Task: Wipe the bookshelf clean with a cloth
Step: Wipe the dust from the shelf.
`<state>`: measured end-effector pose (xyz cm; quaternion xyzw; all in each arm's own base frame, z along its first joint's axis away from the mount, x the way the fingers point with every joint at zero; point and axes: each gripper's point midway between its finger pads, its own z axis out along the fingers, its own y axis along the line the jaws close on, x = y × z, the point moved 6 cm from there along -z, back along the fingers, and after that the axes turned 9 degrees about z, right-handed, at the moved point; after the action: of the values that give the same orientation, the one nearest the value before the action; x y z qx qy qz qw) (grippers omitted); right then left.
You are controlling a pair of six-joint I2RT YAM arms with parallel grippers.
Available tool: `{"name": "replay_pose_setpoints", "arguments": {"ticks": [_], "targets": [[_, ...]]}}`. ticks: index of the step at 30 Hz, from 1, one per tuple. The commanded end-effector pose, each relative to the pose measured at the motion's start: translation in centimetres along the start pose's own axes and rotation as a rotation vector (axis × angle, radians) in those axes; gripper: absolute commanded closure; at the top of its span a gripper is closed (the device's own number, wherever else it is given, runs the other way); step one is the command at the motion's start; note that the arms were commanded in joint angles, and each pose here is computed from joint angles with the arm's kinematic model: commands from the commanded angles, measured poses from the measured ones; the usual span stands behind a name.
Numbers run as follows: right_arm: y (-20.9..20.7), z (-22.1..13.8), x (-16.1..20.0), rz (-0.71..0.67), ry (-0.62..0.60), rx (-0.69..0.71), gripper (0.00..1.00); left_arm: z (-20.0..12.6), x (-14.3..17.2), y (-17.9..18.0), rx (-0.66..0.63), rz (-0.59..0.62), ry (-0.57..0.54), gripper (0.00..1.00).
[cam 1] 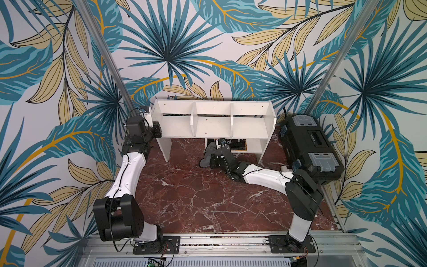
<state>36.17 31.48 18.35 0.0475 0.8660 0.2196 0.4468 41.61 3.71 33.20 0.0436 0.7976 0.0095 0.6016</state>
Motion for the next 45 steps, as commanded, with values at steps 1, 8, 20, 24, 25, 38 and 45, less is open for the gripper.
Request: {"name": "replay_pose_setpoints", "arguments": {"ticks": [1,8,20,24,25,38,45], "targets": [[-3.9,-0.5,-1.5,0.089,-0.061,0.09,1.0,-0.6,2.4,-2.3,0.083,-0.104,0.081,1.0],[-16.3,-6.5,-2.0,0.15,-0.135,0.325,1.0,-1.1,2.9,-5.2,0.2,-0.085,0.093,1.0],[-19.6,-14.2,-10.0,0.14,-0.235,0.323,1.0,-0.8,1.7,-7.5,0.346,-0.106,0.106,1.0],[-15.1,-13.6,-10.4,0.062,-0.226,0.26,1.0,-1.5,2.2,-7.5,0.332,-0.123,0.119,1.0],[-13.9,-13.4,-10.4,0.045,-0.227,0.244,1.0,-1.6,2.4,-7.5,0.333,-0.119,0.126,1.0],[6.8,-4.6,-6.3,-0.063,-0.118,-0.029,1.0,-2.1,4.0,-7.7,0.3,-0.11,0.18,1.0],[1.8,-6.1,-8.5,-0.013,-0.182,0.115,1.0,-2.2,4.2,-7.8,0.282,-0.104,0.189,1.0]]}}
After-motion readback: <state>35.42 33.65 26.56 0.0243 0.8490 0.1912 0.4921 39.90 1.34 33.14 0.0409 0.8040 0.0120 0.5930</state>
